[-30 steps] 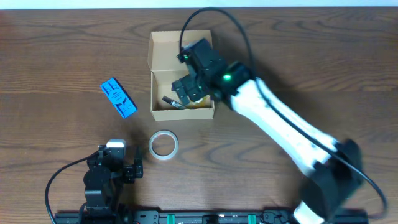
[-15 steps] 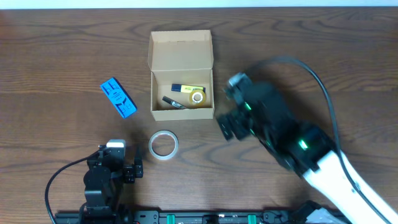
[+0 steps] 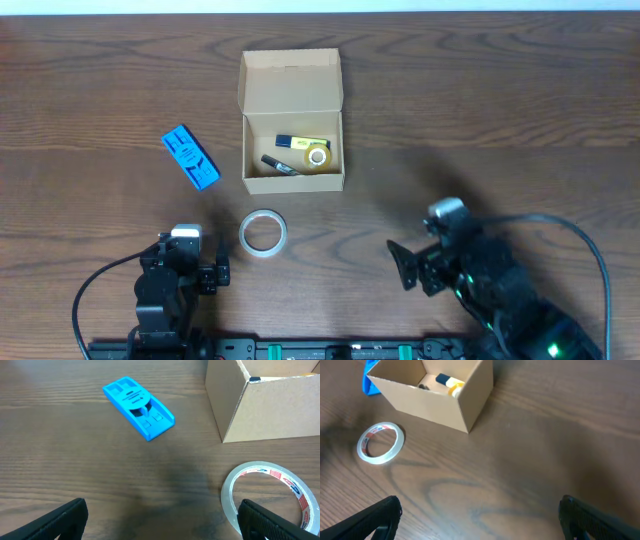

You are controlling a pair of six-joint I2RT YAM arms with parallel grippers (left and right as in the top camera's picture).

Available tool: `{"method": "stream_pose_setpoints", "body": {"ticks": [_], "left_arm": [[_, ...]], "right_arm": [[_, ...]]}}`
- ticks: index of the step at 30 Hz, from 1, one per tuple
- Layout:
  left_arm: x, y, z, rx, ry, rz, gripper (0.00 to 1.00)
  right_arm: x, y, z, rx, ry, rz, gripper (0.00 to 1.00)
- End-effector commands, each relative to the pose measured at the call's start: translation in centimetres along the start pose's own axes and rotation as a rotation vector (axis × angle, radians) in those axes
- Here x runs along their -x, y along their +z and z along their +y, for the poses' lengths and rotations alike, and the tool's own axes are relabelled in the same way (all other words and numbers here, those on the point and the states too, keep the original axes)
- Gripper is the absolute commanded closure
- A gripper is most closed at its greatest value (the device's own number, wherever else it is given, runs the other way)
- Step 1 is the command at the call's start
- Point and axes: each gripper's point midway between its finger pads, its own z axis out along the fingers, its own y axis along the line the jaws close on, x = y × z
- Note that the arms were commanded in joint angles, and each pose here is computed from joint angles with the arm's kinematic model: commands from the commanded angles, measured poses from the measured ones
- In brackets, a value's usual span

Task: Pack container
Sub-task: 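Move the left gripper to the blue plastic holder and grasp it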

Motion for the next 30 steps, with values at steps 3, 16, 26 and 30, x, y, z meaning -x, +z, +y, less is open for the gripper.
{"method": "stream_pose_setpoints", "body": {"ticks": [3, 16, 26, 30], "left_arm": [[0.2, 0.1, 0.1, 0.003, 0.008, -0.015, 0.05], [5.9, -3.2, 1.5, 0.063, -0.290, 0.014, 0.05], [9.8, 1.1, 1.7, 0.097, -0.389, 0.292, 0.05], [12.4, 4.4, 2.1, 0.116, -0.400, 0.364, 0.05]], "right_arm": [[-1.0, -0.3, -0.6, -0.004, 0.060, -0.051, 0.01], [-1.9, -0.2, -0.9, -0.015, 0.056, -0.019, 0.01], [-1.9, -0.2, -0.9, -0.015, 0.056, -0.019, 0.01], [-1.9, -0.2, -0.9, -0.015, 0.056, -0.019, 0.01]]}}
